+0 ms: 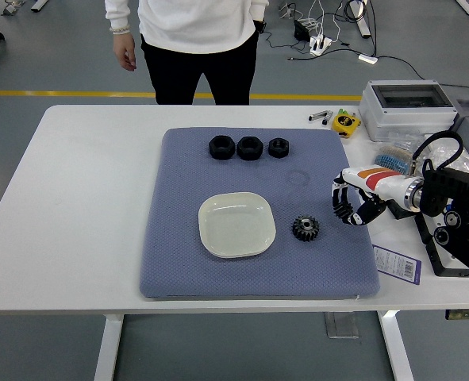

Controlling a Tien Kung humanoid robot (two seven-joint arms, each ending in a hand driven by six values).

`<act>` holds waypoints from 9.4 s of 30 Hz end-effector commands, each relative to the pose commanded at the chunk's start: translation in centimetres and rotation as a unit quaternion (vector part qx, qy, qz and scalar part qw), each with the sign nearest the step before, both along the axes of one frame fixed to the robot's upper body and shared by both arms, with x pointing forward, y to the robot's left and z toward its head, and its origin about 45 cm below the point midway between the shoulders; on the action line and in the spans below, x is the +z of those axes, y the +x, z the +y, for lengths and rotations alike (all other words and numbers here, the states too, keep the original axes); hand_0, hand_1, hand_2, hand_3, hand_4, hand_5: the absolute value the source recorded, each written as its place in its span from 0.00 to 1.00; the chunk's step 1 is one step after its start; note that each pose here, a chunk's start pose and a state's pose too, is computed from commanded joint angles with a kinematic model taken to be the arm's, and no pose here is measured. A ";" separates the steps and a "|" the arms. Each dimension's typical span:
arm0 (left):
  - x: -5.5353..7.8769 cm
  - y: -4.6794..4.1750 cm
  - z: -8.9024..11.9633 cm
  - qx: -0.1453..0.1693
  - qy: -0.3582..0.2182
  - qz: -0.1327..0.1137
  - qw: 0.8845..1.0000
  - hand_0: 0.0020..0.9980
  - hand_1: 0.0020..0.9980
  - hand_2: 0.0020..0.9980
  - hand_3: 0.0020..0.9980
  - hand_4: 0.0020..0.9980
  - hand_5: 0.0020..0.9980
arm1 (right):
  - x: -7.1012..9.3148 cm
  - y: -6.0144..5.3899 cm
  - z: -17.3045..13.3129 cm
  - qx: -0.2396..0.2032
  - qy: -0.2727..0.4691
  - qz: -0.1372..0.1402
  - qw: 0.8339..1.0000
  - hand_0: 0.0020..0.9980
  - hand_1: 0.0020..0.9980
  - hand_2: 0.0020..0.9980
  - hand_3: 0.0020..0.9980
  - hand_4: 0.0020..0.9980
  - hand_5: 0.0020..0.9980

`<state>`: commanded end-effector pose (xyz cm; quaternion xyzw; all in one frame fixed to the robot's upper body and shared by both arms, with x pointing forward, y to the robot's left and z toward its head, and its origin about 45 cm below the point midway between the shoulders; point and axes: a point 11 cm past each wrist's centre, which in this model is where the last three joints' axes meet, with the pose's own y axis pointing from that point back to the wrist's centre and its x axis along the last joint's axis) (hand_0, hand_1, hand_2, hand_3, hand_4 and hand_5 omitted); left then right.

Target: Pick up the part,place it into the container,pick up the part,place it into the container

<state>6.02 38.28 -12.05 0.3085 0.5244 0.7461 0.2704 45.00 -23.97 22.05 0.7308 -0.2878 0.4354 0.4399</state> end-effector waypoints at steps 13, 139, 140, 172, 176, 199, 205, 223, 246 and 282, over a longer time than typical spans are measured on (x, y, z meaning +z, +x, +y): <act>0.1 -0.13 0.5 -0.004 0.006 0.003 1.000 0.76 0.70 0.74 0.59 0.69 0.62 | 3.0 0.8 8.6 0.073 -0.014 -0.014 0.997 0.00 0.06 0.18 0.15 0.63 0.09; 0.4 0.10 1.2 -0.005 0.031 0.007 0.999 0.74 0.68 0.68 0.57 0.65 0.60 | -4.8 -1.4 5.7 0.103 -0.130 0.011 0.986 0.26 0.39 0.49 0.45 0.52 0.08; 0.4 0.10 1.2 -0.005 0.031 0.007 0.999 0.74 0.68 0.68 0.57 0.65 0.60 | -4.8 -1.4 5.7 0.104 -0.130 0.013 0.986 0.26 0.39 0.49 0.45 0.52 0.08; 0.4 0.26 1.1 -0.004 0.029 0.005 1.000 0.74 0.68 0.68 0.57 0.65 0.60 | -4.9 -1.3 5.4 0.059 -0.059 0.052 0.995 0.00 0.00 0.10 0.24 0.25 0.00; 0.4 0.22 1.0 -0.005 0.029 0.006 1.000 0.74 0.68 0.68 0.57 0.65 0.59 | -4.6 -1.1 5.3 0.055 -0.051 0.049 0.996 0.00 0.00 0.06 0.22 0.29 0.00; 0.4 -0.37 1.3 -0.012 0.031 0.014 0.999 0.74 0.69 0.67 0.57 0.65 0.60 | 0.5 0.5 8.5 0.070 -0.008 -0.047 0.996 0.00 0.00 0.04 0.19 0.35 0.05; 0.4 -0.27 1.4 -0.012 0.031 0.013 0.999 0.74 0.68 0.67 0.57 0.65 0.59 | 1.2 0.4 11.3 0.089 -0.003 -0.064 0.994 0.00 0.00 0.04 0.19 0.35 0.04; 0.5 0.44 1.3 -0.012 0.031 0.006 0.999 0.74 0.68 0.67 0.57 0.65 0.59 | -0.9 0.0 17.9 0.091 -0.028 -0.081 0.992 0.00 0.00 0.05 0.18 0.38 0.06; 0.5 0.65 1.4 -0.012 0.032 0.005 0.999 0.74 0.67 0.67 0.57 0.65 0.59 | -3.2 -0.3 16.5 0.086 -0.048 -0.057 0.994 0.00 0.00 0.09 0.30 0.25 0.00; 0.5 0.34 1.5 -0.014 0.034 0.009 0.999 0.73 0.67 0.65 0.56 0.63 0.58 | -2.1 -0.6 17.9 0.126 -0.024 -0.057 0.990 0.15 0.25 0.35 0.45 0.90 0.40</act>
